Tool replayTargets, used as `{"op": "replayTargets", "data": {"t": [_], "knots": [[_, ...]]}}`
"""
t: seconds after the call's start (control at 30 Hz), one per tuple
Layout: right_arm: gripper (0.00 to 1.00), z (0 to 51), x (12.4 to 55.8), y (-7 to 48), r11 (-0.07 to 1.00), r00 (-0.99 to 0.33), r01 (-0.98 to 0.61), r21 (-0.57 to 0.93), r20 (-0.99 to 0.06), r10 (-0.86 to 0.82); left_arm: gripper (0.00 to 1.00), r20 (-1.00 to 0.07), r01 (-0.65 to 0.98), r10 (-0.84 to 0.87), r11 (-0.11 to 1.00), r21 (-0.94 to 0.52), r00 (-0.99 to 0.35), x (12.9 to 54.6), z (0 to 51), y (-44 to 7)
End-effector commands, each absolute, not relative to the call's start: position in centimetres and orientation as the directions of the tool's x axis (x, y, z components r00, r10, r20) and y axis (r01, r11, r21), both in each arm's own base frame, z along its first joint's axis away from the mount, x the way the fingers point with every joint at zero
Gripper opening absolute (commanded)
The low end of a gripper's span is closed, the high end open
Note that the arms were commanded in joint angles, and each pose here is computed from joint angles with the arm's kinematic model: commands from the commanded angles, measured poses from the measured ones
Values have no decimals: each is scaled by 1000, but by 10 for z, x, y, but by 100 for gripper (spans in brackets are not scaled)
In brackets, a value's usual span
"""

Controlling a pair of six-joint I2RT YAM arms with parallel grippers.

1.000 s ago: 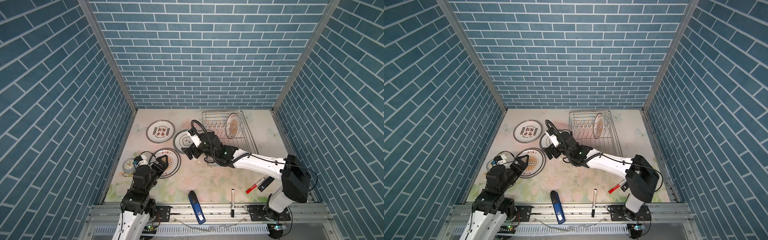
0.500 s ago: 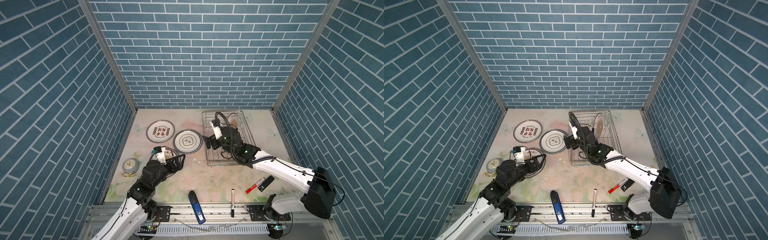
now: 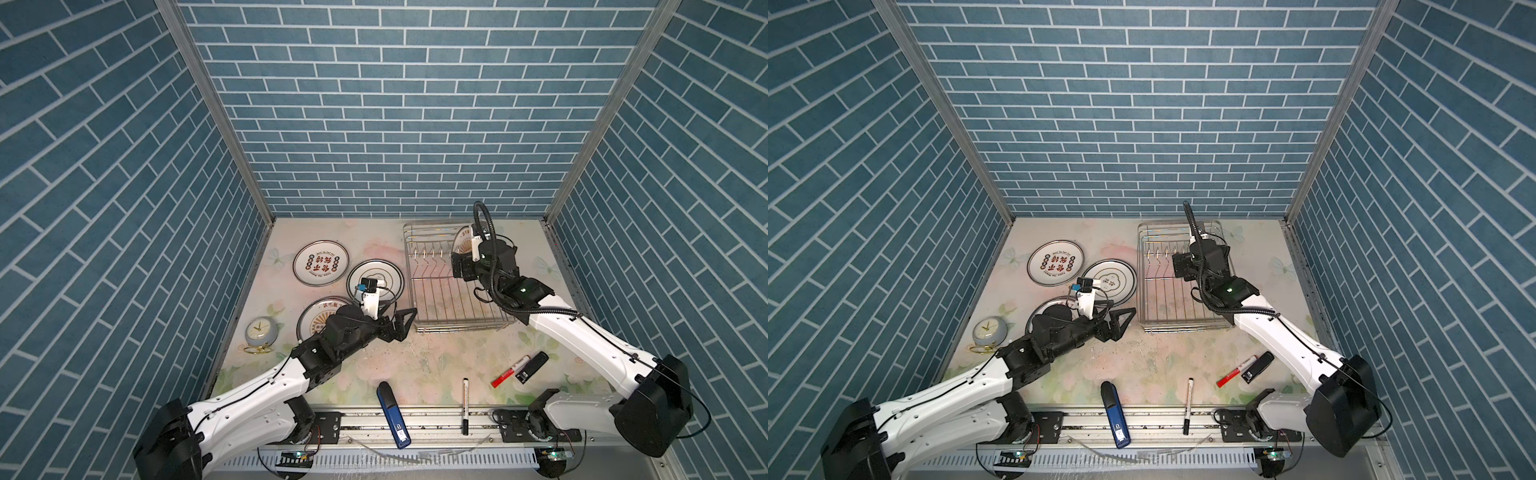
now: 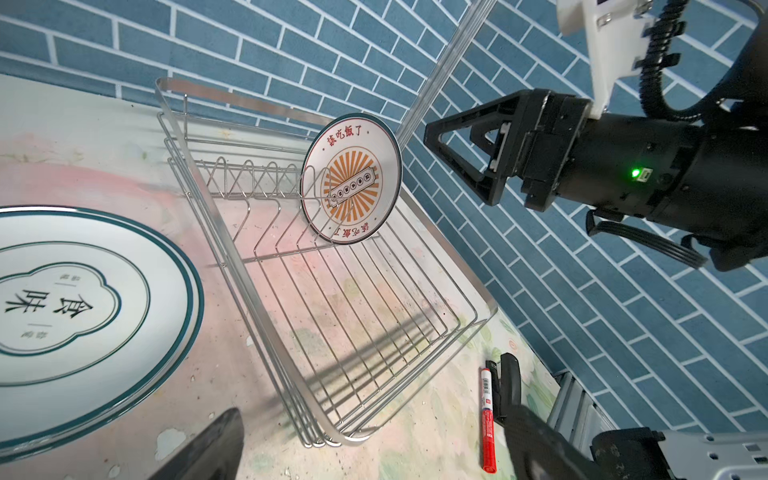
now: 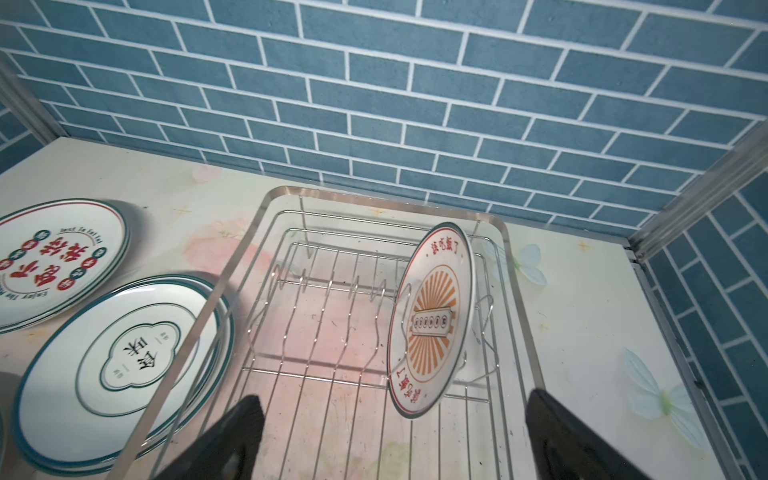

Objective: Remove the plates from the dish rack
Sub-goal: 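Open the left gripper and withdraw while the right moves back to the rack, then lower the right gripper onto the last orange-sunburst plate rim in the rack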

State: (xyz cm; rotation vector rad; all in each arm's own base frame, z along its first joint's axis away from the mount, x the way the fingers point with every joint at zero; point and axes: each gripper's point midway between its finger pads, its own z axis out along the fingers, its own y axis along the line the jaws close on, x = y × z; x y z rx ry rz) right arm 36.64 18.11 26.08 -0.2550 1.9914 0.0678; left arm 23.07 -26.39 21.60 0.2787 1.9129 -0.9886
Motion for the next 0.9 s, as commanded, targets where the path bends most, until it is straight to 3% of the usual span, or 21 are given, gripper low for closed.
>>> {"op": "replayTargets", "data": {"t": [0.0,0.17,0.43,0.77,0.87], "knots": [[99,278,372,158,994,-388,-95,-46,-918,-79,100,-852,617,-215,608,-499,-478,230,243,-275],[99,278,384,129,996,-409,25,-84,-910,-66,100,-854,629,-218,595,-499,-472,231,245,-280],[95,261,405,114,995,-469,61,-74,-882,-36,100,-871,612,-187,645,-458,-454,242,244,-296],[67,222,440,132,999,-555,4,-48,-831,-38,100,-854,624,-202,605,-494,-479,248,239,-316],[66,217,444,133,999,-556,0,-44,-830,-37,100,-851,618,-189,614,-492,-490,249,233,-318]]}}
